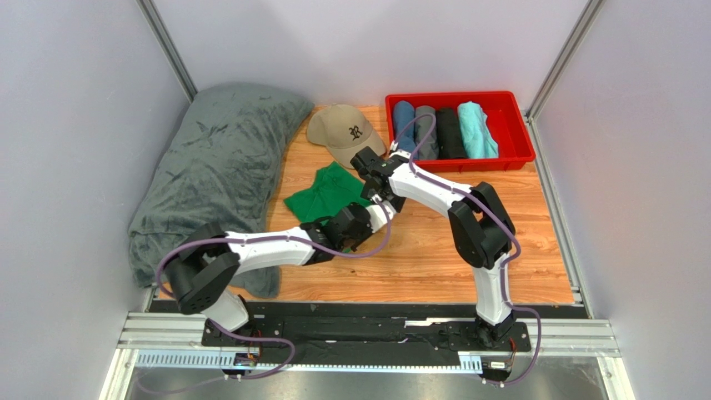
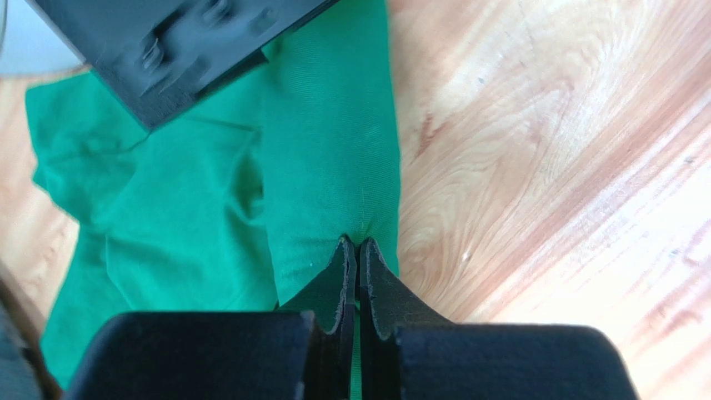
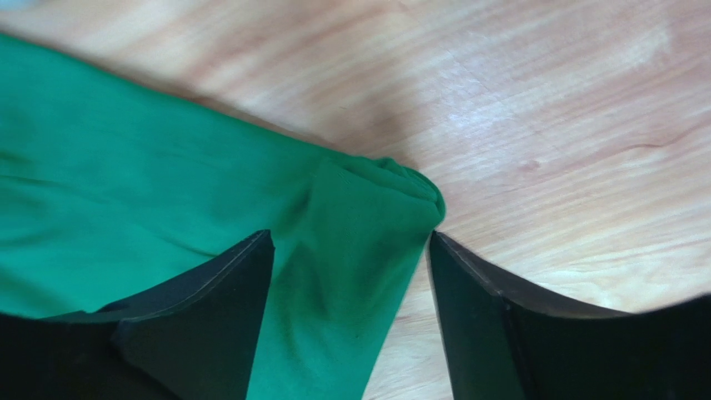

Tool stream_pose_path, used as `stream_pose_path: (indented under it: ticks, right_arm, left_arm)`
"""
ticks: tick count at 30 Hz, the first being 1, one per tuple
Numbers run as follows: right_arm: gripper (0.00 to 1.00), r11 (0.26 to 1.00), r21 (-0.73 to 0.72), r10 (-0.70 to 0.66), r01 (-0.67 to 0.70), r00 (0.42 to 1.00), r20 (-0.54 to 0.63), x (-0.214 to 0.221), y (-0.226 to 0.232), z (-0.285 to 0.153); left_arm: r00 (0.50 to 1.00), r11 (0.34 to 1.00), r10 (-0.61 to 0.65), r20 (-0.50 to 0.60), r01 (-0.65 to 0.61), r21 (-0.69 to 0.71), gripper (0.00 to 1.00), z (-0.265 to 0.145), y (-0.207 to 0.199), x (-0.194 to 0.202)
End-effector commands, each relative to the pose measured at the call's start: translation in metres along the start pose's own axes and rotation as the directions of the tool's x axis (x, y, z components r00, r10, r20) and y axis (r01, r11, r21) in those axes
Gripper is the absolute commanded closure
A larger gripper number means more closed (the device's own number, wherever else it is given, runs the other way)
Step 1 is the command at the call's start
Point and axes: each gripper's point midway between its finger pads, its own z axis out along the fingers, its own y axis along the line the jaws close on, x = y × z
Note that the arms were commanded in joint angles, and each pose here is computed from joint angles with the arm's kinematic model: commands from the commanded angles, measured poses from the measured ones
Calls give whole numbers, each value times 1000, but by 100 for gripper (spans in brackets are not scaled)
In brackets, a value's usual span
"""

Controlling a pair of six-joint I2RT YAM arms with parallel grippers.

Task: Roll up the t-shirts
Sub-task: Roll the T-shirt to the center of the board.

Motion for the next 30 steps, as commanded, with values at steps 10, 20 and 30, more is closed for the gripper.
stream_pose_path:
  ticks: [10,20,30]
  right_arm:
    - [21,894,-394,293,-214,944,150,-79,25,-79]
    - [23,892,-392,292,-227,950,114,-12,6,-67]
    - [24,816,-530,359,-230,921,153,13,11,-82]
  left_arm:
    - [894,841,-436,-104,446,306,100,-22,-5,14]
    - [681,617,-659,-320,733,288,100,-19,5,39]
    - [602,547,-701,-382,798,254,100,-13,13,46]
